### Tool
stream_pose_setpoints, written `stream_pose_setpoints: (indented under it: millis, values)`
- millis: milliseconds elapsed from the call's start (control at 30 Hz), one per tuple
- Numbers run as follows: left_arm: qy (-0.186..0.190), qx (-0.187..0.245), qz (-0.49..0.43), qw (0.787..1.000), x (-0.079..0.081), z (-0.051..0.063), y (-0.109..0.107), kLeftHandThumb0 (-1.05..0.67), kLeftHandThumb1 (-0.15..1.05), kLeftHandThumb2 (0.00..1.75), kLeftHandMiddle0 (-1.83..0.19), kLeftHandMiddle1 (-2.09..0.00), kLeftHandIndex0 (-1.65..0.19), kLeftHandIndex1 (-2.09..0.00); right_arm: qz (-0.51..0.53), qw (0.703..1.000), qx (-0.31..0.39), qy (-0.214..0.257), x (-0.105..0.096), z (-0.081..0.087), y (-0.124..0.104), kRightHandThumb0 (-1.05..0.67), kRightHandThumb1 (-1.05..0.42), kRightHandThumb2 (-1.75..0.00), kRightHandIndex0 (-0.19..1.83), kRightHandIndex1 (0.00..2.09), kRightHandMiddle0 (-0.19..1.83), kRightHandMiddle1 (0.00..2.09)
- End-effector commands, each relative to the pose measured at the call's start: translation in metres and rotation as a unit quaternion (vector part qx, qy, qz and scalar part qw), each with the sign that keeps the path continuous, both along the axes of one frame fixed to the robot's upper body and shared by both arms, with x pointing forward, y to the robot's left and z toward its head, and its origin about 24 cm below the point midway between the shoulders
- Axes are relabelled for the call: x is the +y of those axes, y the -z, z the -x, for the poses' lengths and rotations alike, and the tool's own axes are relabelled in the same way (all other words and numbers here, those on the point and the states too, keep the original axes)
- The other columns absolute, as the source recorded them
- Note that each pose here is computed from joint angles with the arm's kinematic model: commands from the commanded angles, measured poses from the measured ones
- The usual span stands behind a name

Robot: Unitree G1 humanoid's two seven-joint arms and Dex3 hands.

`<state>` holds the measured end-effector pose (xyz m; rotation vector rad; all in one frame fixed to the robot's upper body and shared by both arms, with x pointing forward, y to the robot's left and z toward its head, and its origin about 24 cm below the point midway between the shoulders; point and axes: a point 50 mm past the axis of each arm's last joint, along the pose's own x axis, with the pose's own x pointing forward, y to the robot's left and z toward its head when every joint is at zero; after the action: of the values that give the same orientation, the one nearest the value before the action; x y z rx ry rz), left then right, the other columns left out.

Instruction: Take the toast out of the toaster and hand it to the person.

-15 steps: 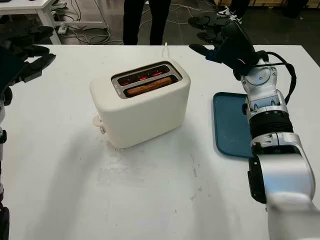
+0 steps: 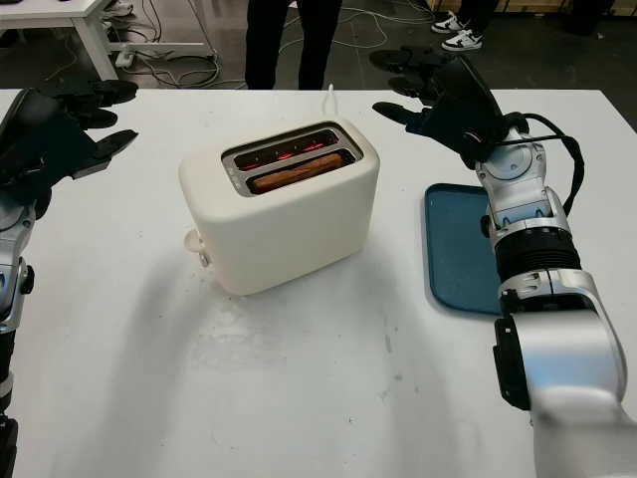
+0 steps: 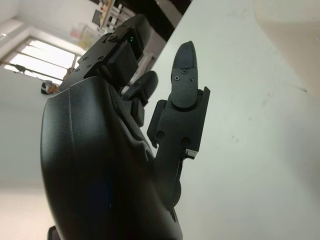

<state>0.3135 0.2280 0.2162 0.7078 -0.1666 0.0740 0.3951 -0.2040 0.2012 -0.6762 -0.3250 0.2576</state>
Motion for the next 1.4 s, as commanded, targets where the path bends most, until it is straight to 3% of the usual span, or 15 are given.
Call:
stream_pose_setpoints:
  millis: [0, 267, 1367]
  values:
    - [0.002, -0.011, -0.009, 1.000, -0.0017, -0.0003, -0.0050, -0.34, 0.92, 0.26, -0.35, -0.72, -0.61, -0.07, -0.005, 1.000, -0.001, 0.000, -0.0017, 0.0020, 0.0036, -0.62, -0.92, -0.23, 0.60, 0.01, 0.55, 0.00]
    - [0.020, -0.027, -0.020, 0.999, -0.0050, -0.0009, -0.0076, -0.36, 0.92, 0.26, -0.36, -0.76, -0.63, -0.08, 0.001, 1.000, -0.005, -0.002, -0.0034, 0.0035, 0.0049, -0.64, -0.92, -0.25, 0.62, 0.02, 0.57, 0.01]
    - [0.016, -0.033, -0.026, 0.999, -0.0019, 0.0032, -0.0109, -0.41, 0.92, 0.23, -0.31, -0.71, -0.63, -0.06, 0.005, 1.000, -0.006, 0.003, -0.0051, 0.0029, 0.0042, -0.60, -0.92, -0.24, 0.62, 0.00, 0.57, 0.00]
